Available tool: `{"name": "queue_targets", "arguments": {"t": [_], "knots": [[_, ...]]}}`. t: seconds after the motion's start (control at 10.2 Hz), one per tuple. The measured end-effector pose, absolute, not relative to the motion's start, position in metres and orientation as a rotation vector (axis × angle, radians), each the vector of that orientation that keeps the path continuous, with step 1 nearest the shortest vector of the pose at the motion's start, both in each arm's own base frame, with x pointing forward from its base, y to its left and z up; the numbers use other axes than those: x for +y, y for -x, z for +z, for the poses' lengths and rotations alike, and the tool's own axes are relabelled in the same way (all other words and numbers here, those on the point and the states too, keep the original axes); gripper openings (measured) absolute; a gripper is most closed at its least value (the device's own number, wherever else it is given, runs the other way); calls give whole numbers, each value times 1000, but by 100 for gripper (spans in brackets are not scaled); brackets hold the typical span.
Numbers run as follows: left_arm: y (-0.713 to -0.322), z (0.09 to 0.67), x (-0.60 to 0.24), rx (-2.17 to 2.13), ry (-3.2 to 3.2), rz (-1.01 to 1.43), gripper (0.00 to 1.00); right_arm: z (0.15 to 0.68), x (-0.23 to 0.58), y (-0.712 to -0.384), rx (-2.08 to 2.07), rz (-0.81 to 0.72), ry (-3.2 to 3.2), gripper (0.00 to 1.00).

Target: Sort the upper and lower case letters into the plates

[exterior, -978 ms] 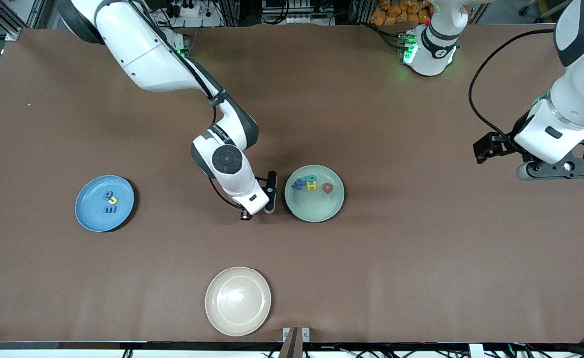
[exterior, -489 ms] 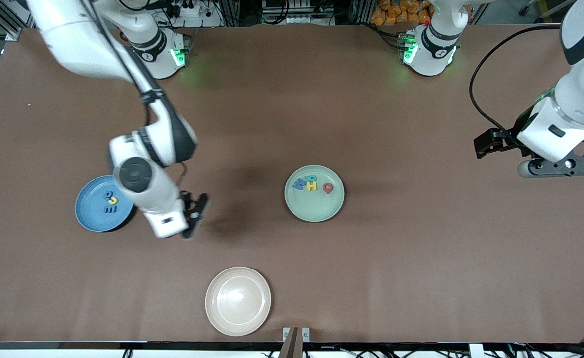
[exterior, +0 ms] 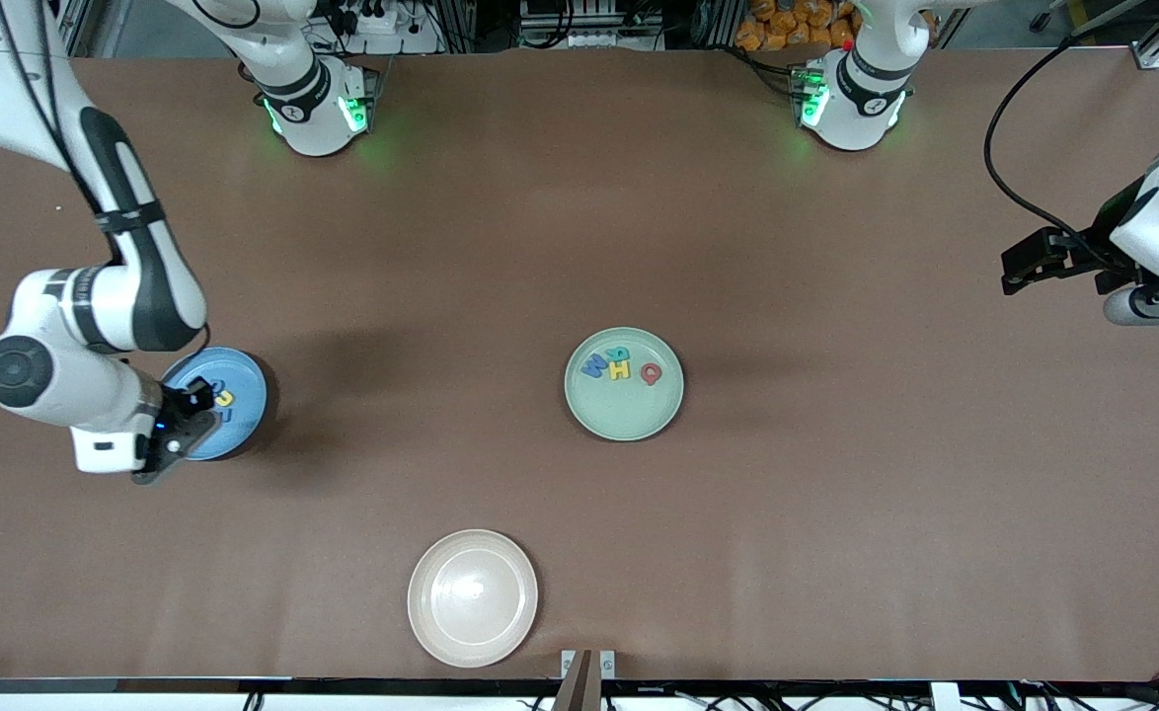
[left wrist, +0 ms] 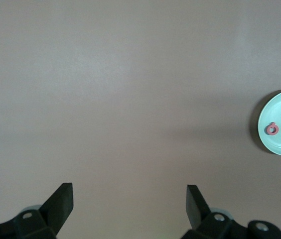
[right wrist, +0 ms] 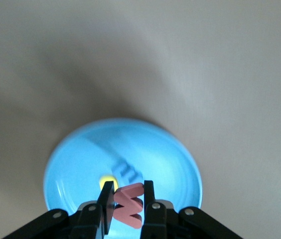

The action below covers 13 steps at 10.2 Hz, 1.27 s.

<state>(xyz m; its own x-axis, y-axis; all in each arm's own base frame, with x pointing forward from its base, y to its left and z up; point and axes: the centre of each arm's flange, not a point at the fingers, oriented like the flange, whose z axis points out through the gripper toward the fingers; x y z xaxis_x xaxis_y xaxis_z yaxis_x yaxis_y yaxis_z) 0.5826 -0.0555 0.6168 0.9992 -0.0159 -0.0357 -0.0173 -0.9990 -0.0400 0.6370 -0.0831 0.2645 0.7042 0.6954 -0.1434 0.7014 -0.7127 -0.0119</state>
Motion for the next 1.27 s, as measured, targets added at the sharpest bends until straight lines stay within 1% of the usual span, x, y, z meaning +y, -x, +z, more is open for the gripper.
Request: {"name": "queue_targets", "arguments": {"t": [0.2, 0.29, 0.39, 0.49, 0.68, 0.78, 0.88, 0.98, 1.27], "knots": [[-581, 615, -66, 50, 3115, 63, 100, 244, -111, -617, 1115, -278, -2907, 28], [-581, 614, -65, 48, 3116, 65, 100, 242, -110, -614, 1111, -287, -2912, 29], [-582, 614, -64, 45, 3116, 66, 100, 244, -110, -614, 1105, -282, -2915, 40], [-581, 614, -65, 47, 3116, 66, 100, 251, -117, -612, 1089, -290, -2920, 55], [-582, 614, -64, 43, 3116, 66, 100, 271, -132, -609, 1054, -293, -2930, 81], [-582, 614, -62, 39, 3116, 66, 100, 282, -133, -611, 1031, -259, -2948, 93], [-582, 614, -62, 39, 3116, 67, 100, 295, -130, -613, 996, -218, -2983, 100], [-582, 614, -62, 38, 3116, 67, 100, 313, -124, -613, 930, -197, -3018, 100], [-582, 613, -62, 38, 3116, 69, 100, 378, -91, -606, 606, -201, -3068, 100]]}}
